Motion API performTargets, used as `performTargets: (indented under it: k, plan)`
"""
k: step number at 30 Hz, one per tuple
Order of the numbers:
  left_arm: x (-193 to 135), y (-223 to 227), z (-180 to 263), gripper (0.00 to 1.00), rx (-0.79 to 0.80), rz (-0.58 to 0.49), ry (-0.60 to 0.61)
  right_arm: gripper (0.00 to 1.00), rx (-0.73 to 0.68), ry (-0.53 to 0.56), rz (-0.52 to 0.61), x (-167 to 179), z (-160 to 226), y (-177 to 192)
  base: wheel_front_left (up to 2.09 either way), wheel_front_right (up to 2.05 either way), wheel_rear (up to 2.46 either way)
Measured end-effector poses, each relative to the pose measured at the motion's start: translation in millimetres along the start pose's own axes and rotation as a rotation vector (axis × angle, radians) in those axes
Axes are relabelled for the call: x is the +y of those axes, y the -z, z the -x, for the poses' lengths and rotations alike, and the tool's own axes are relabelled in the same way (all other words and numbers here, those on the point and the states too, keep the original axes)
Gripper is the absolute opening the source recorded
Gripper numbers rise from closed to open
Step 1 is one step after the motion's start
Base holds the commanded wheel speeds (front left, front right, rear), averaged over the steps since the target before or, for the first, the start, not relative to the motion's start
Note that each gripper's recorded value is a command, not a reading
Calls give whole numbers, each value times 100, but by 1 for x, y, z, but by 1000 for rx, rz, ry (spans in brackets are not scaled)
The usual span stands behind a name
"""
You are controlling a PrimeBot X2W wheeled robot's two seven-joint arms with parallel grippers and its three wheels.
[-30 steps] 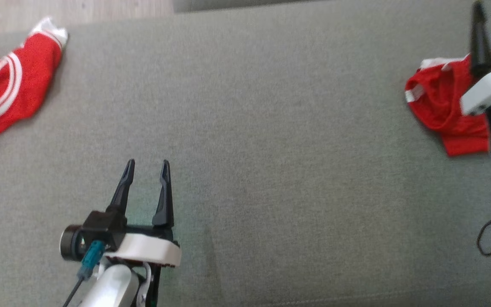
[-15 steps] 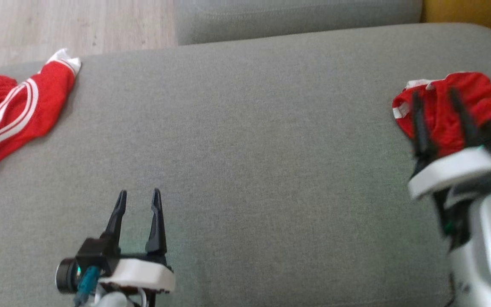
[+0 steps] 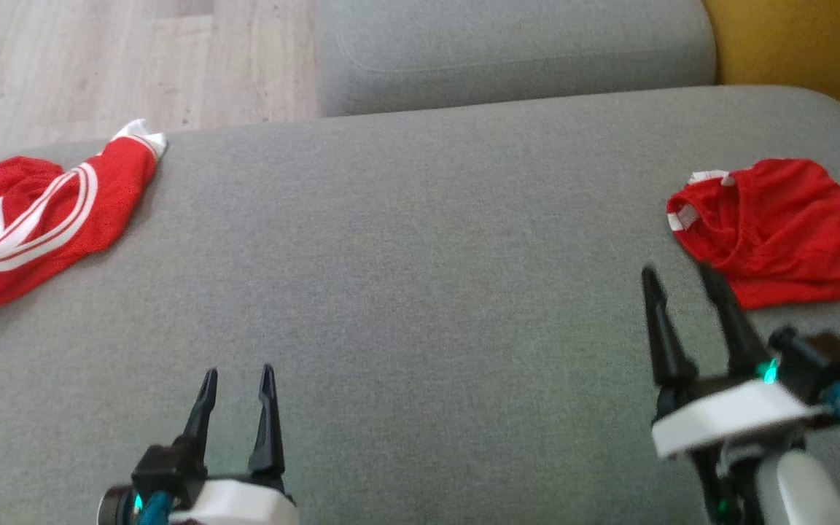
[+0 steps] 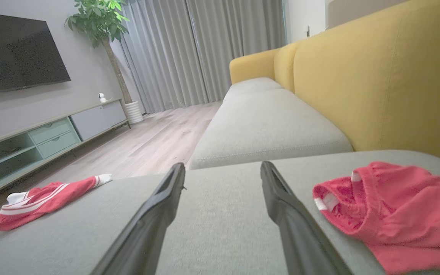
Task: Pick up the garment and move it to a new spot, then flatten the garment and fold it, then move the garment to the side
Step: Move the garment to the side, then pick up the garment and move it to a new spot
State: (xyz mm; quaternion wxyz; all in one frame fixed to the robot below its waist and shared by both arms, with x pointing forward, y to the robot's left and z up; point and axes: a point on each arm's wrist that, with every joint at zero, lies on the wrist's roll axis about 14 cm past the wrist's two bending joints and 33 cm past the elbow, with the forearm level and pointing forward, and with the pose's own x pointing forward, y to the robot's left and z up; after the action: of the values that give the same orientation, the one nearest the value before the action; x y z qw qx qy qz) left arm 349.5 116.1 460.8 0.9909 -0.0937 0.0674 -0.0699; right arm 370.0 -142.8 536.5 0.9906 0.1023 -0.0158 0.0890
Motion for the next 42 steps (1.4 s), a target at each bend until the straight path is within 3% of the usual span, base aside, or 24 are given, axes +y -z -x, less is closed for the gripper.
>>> performTargets:
  k: [7, 17, 42]
  plan:
    - [10, 10, 18, 100, 23, 15, -46, 100, 67, -1, -47, 6, 21, 30, 0, 0, 0]
    - [15, 10, 25, 100, 18, 27, -66, 100, 117, -5, -4, 6, 23, 49, 0, 0, 0]
    - [11, 12, 26, 100, 23, 23, -52, 100, 174, -1, -19, 5, 27, 69, 0, 0, 0]
